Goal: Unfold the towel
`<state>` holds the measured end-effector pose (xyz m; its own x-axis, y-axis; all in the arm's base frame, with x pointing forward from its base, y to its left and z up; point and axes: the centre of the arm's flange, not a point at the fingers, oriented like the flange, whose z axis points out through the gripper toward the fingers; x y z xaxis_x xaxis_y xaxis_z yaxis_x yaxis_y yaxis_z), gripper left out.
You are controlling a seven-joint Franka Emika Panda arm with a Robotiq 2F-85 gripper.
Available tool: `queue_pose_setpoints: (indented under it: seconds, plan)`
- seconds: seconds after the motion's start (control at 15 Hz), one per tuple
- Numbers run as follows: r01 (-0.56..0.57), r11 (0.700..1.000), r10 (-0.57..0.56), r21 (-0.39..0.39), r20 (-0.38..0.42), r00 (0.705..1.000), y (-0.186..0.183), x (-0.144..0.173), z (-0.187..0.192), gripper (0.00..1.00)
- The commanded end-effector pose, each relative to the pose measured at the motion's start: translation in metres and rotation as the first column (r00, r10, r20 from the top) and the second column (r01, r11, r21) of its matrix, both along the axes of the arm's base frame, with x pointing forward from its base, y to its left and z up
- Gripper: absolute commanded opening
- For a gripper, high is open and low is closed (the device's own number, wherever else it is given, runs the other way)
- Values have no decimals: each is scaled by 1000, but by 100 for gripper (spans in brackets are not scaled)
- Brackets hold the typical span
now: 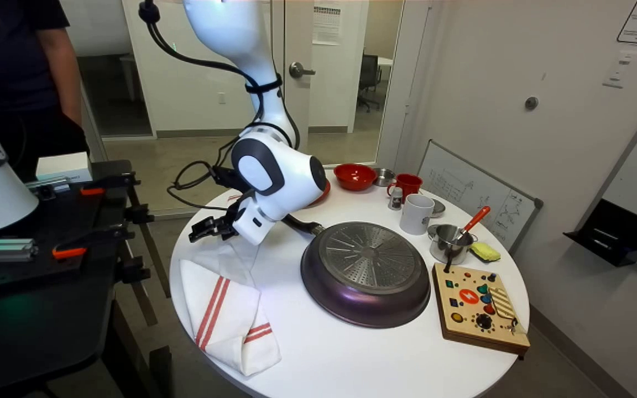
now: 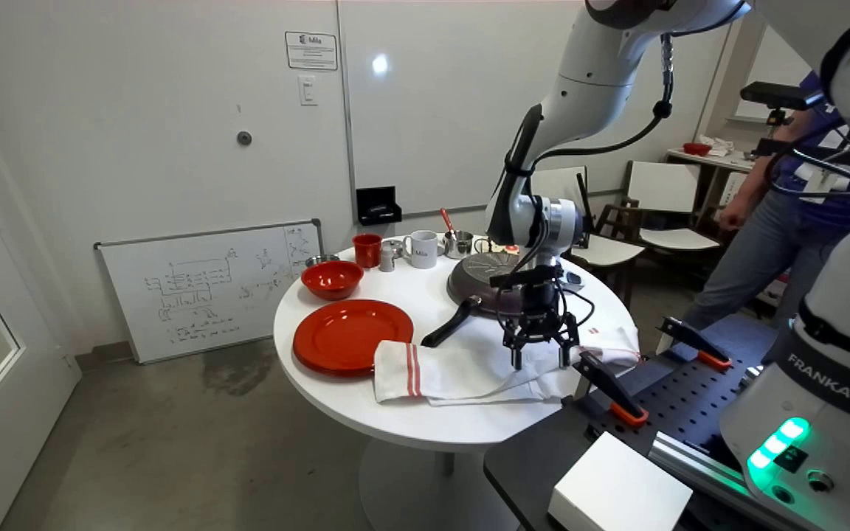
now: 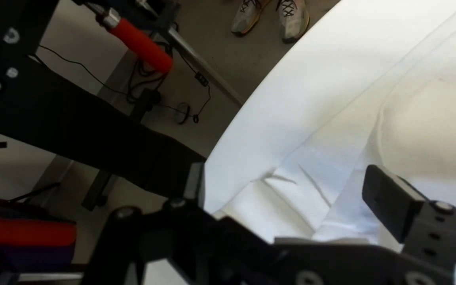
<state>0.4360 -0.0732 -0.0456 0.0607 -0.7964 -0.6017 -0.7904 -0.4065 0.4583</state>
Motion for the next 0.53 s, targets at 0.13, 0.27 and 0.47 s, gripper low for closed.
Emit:
queue_pose_setpoints:
  seconds: [0.13,0.27,0.47]
  plan:
    - [4,1000,-1,-24,103,995,2,-3,-4,100]
    - [23,1000,-20,-20,128,992,0,2,-5,100]
    - [5,1000,-1,-27,129,992,0,3,-6,100]
